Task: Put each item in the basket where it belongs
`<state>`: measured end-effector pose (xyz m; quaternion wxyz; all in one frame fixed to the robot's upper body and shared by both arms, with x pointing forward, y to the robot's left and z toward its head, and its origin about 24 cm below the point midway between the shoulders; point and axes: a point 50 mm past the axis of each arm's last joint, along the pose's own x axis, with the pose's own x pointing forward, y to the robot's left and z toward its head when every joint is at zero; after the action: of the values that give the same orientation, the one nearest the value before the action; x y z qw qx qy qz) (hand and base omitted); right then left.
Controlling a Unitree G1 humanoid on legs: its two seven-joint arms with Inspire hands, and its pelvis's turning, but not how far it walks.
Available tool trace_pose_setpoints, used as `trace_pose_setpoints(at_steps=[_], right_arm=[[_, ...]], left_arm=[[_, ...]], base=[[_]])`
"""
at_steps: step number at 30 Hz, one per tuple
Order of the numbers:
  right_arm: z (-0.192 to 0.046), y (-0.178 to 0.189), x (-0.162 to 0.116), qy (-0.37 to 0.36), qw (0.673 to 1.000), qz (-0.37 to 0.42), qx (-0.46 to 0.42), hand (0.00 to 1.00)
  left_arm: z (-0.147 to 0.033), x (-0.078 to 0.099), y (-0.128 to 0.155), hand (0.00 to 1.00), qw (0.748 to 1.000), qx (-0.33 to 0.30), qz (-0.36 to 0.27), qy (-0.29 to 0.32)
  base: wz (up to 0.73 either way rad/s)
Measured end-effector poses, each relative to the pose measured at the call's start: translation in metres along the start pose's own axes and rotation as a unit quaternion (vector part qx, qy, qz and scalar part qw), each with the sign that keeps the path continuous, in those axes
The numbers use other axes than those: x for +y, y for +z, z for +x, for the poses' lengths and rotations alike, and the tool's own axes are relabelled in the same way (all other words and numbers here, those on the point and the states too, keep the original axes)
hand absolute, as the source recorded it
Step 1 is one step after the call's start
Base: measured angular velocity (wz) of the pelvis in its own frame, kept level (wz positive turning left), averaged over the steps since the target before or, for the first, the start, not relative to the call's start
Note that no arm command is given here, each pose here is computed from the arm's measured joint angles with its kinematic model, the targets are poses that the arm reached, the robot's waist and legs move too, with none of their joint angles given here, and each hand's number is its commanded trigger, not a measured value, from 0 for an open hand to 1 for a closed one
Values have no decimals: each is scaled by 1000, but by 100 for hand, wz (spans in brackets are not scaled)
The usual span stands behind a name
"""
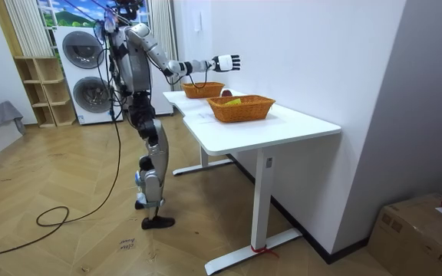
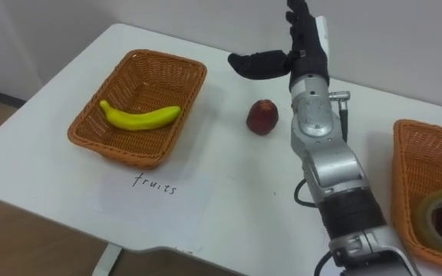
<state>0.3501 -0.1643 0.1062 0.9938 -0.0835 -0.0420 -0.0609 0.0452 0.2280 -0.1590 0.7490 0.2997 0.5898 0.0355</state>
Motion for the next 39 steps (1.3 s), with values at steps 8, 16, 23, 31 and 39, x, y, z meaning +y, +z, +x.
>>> trace_pose_setpoints(at_steps=[8, 16, 23, 31, 39], right_arm=[[0, -3, -2, -3, 1000, -1, 7, 0], [0, -12, -2, 2, 1000, -6, 25, 0], [-1, -30, -4, 6, 998, -19, 63, 0], [-3, -37, -3, 13, 997, -24, 76, 0], [-9, -59, 3, 45, 991, -41, 121, 0]], left_arm=[[0, -2, 2, 0, 1000, -2, -1, -2], [-2, -5, -3, 0, 1000, 3, -1, -6], [-3, -8, -7, 0, 1000, 12, -1, -11], [-5, -12, -8, 0, 1000, 12, 10, -16], [-4, -13, -1, 0, 1000, -3, 23, -19]], base=[[0], [0], [0], [0], [0]])
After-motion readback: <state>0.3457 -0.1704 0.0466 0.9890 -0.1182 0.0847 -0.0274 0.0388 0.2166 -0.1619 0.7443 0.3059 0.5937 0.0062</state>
